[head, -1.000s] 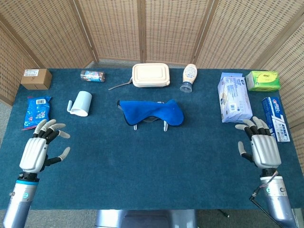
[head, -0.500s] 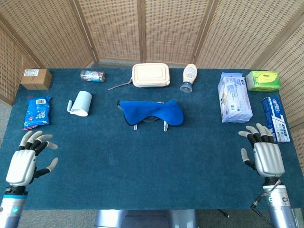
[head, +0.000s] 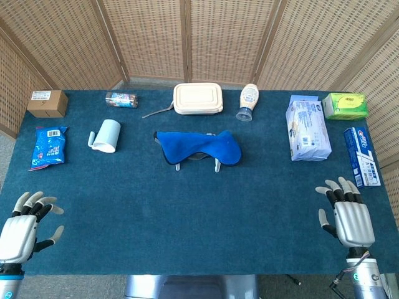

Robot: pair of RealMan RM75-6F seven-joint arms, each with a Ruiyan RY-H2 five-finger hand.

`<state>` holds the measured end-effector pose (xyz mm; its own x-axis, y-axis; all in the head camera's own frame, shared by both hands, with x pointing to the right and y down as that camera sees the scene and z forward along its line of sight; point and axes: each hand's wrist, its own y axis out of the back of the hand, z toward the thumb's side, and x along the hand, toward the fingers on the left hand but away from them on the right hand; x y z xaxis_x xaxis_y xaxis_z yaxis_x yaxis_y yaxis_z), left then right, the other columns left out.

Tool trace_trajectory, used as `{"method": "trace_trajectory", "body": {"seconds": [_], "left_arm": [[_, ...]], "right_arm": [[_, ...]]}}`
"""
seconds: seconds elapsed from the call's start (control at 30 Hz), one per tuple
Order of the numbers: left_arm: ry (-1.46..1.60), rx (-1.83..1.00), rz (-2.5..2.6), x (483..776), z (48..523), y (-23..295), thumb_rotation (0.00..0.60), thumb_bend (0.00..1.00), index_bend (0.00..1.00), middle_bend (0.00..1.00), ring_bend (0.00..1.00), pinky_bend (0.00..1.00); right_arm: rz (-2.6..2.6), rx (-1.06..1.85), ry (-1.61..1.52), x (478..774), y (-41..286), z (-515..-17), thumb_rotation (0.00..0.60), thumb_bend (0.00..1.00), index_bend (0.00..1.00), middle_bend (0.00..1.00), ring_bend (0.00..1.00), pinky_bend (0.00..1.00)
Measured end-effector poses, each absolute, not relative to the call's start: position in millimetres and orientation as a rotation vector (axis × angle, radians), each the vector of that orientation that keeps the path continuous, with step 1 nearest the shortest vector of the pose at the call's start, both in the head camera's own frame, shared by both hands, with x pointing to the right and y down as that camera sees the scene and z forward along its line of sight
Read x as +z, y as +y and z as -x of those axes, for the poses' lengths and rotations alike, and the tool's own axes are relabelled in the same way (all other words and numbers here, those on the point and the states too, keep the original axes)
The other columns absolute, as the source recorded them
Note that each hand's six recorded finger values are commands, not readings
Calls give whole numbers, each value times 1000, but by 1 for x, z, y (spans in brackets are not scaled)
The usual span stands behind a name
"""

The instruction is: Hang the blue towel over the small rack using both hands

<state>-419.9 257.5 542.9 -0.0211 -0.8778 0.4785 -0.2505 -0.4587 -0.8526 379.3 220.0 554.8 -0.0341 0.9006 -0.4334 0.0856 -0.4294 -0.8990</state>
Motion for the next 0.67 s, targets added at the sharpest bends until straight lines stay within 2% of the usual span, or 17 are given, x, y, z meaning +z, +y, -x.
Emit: {"method": "trace_trajectory", "body": {"seconds": [0.67], "left_arm": [[1163, -1558, 1676, 542, 421, 256, 600, 412, 429, 287, 166, 58]], "right_arm": [[1572, 1535, -1096, 559, 224, -384, 600, 472, 283, 195, 87, 131]]}}
